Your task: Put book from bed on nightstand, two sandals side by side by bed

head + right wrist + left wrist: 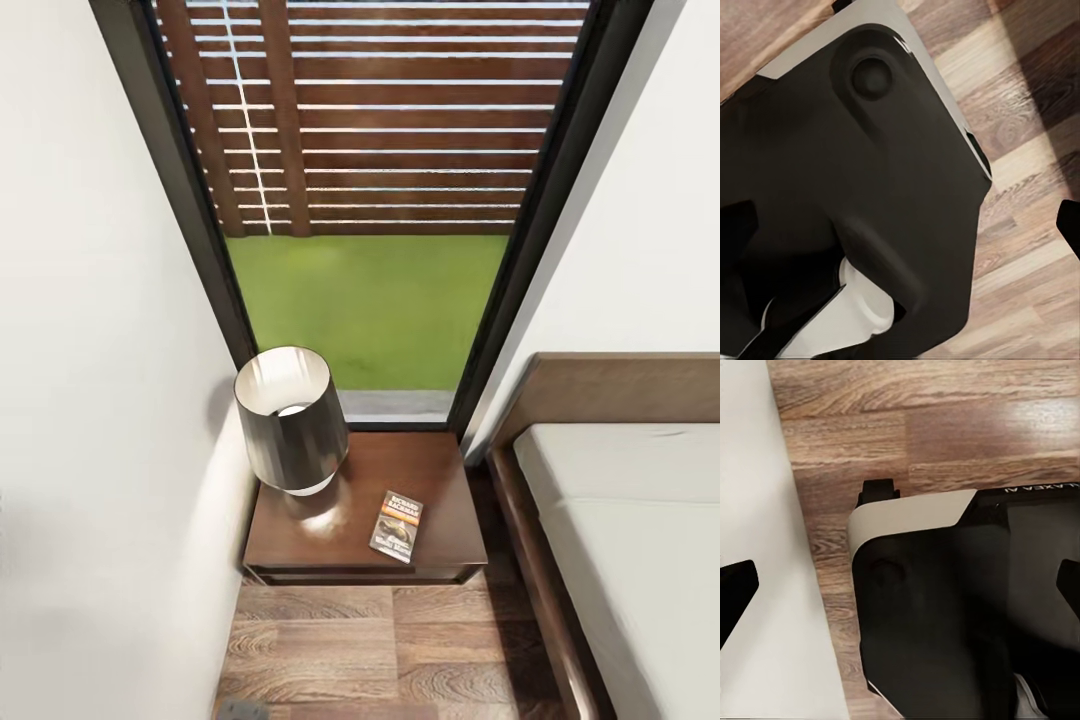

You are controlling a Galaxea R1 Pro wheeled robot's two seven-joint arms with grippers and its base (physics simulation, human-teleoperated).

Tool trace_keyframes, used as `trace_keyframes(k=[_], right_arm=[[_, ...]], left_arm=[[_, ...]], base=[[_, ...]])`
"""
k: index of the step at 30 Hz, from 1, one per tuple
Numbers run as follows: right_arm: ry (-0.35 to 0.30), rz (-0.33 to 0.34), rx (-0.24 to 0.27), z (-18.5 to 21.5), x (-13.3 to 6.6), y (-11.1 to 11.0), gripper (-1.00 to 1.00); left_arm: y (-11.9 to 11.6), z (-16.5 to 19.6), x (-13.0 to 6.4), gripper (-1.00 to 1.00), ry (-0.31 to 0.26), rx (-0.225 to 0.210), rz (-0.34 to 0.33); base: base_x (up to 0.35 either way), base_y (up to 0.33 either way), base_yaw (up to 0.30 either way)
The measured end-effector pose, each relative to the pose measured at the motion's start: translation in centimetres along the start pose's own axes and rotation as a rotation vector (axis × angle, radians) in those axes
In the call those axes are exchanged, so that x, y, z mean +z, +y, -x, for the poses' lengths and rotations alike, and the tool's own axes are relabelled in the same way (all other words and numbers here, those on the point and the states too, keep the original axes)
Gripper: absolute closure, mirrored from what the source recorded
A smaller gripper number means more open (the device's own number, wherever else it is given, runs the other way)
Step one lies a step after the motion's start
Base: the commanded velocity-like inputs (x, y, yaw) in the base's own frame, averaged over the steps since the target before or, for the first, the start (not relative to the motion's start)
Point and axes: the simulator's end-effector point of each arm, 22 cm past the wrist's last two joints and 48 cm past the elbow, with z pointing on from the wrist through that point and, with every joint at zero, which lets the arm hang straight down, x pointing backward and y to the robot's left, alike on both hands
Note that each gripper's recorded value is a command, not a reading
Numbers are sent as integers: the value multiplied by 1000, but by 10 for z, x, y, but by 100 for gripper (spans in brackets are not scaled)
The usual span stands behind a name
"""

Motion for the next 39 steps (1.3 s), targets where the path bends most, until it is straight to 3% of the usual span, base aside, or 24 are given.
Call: trace_keyframes(k=[10, 24, 39], right_arm=[[25, -9, 1, -21, -7, -9, -100], [83, -49, 1, -71, -15, -44, -100], [93, -56, 2, -81, -18, -51, -100]], left_arm=[[-1, -13, -8, -100, 4, -1, 0], [-3, -42, -17, -100, 2, -1, -2], [1, -68, -20, -100, 15, -4, 24]], base=[[0, 0, 0], [0, 0, 0], [0, 0, 0]])
